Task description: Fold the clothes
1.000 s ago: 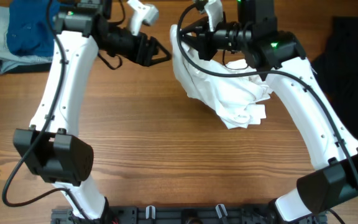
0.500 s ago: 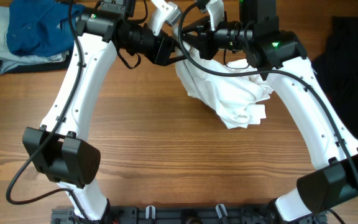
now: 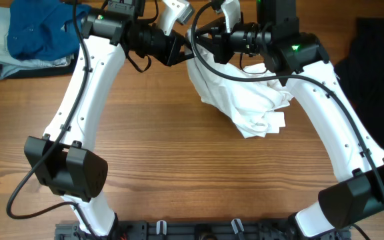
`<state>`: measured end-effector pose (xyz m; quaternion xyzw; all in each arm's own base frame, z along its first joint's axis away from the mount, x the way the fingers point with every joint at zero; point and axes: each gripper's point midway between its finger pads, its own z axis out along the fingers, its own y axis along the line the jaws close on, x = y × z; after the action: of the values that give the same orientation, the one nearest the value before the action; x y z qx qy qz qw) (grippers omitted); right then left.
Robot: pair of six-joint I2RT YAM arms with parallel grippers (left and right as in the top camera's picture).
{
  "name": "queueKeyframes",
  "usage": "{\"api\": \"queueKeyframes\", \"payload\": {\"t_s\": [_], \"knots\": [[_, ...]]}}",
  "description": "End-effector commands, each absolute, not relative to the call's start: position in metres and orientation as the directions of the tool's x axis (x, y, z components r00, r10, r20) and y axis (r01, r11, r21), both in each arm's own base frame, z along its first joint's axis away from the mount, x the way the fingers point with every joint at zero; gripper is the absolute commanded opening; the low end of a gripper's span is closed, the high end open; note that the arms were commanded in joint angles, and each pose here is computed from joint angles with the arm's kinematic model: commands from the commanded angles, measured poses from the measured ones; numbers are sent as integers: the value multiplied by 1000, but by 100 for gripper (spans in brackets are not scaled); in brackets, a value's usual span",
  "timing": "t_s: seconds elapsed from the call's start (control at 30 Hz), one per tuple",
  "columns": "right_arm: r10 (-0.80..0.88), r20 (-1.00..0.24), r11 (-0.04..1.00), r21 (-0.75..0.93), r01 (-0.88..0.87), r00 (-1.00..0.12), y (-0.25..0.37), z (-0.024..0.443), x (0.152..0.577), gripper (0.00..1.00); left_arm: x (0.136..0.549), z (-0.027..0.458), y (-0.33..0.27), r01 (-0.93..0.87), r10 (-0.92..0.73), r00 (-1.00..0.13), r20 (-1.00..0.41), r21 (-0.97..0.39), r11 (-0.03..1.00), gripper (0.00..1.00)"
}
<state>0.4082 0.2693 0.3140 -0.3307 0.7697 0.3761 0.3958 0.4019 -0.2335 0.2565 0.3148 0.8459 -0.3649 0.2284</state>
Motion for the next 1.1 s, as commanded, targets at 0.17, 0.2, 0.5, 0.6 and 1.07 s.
{"api": "queueKeyframes", "payload": {"t_s": [0.17, 0.2, 0.5, 0.6, 1.07], "knots": [[-195, -869, 476, 322, -818, -455, 271, 323, 406, 5, 407, 246, -223, 666, 361, -728, -583, -475, 576, 15], [-195, -870, 476, 321, -819, -454, 271, 324, 406, 4, 407, 246, -223, 666, 361, -728, -583, -475, 576, 10], [-177, -868, 489, 331, -807, -464, 266, 327, 408, 38, 439, 261, -198, 550, 196, -779, -596, -497, 672, 4], [-109, -885, 543, 329, -773, -453, 236, 349, 419, 89, 451, 276, -178, 503, 113, -779, -617, -506, 700, 4], [-122, -531, 873, 344, -345, -839, 112, 227, 402, 100, 486, 317, -150, 431, -68, -703, -708, -501, 751, 4]]}}
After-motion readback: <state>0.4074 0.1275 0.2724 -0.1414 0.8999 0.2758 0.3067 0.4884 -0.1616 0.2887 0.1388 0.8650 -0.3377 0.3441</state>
